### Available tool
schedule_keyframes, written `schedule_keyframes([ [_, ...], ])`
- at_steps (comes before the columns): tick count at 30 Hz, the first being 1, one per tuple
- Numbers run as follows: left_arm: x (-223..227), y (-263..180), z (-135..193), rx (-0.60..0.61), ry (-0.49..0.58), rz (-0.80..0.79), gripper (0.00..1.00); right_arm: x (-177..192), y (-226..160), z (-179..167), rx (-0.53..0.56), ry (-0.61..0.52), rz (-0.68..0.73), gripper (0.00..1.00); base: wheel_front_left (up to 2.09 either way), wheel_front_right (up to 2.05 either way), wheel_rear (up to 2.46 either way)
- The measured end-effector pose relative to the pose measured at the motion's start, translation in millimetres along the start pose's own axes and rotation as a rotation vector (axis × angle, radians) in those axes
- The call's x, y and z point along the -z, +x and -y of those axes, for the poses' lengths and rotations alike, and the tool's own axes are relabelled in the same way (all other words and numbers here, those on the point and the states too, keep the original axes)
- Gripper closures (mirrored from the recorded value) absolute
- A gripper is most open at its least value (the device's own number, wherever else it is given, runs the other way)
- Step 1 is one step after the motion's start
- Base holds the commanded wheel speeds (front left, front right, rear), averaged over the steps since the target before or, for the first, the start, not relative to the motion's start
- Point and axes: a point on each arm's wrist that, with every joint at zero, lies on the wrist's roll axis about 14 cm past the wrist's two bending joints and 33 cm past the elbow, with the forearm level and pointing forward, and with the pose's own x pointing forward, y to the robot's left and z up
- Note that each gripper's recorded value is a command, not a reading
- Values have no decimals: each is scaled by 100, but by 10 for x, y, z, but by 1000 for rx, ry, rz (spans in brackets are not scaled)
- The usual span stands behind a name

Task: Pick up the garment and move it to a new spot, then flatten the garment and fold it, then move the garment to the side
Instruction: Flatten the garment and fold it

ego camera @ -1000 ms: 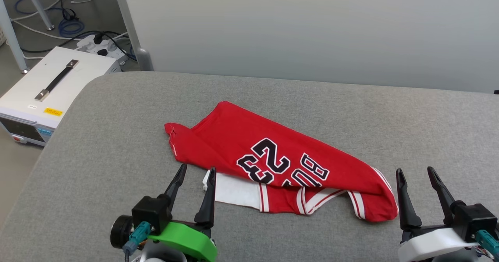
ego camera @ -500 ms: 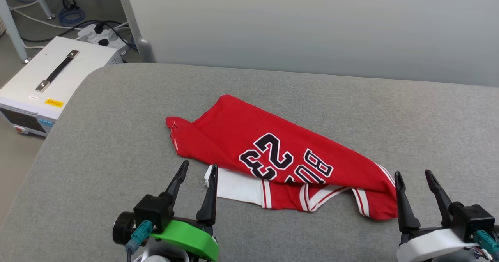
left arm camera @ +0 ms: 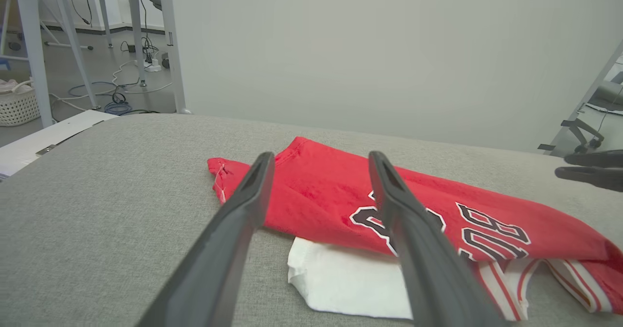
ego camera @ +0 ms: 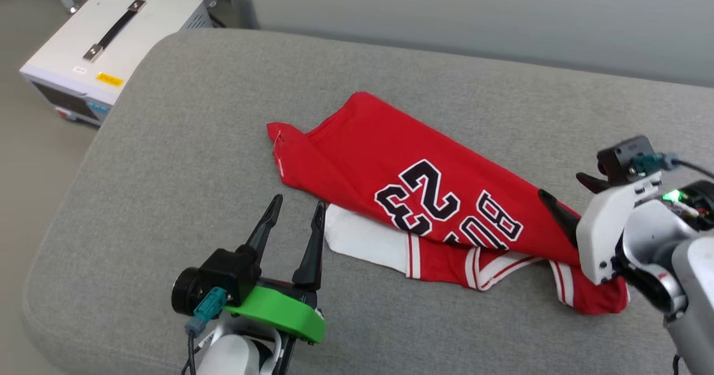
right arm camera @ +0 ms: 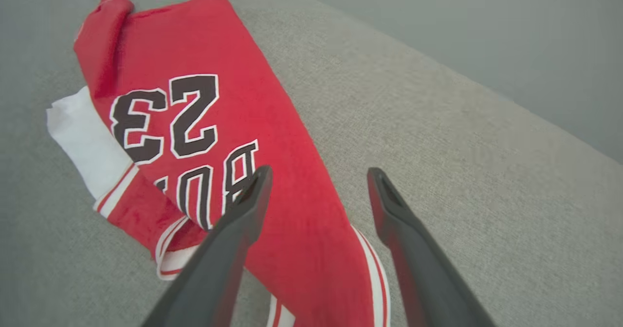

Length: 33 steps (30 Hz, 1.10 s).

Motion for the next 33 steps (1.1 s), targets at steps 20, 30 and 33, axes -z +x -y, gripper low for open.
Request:
schedule_keyframes([
  [20, 245, -75, -518, -195, 16, -99, 0, 603, 1230, -336, -286, -103, -578, 0, 0, 0, 0],
  [30, 298, -107, -599, -228, 21, -120, 0, 564, 1408, -365, -308, -60, -524, 100, 0, 0, 0],
  [33, 287, -96, -569, -217, 18, -114, 0, 508, 1389, -306, -287, -37, -488, 100, 0, 0, 0],
])
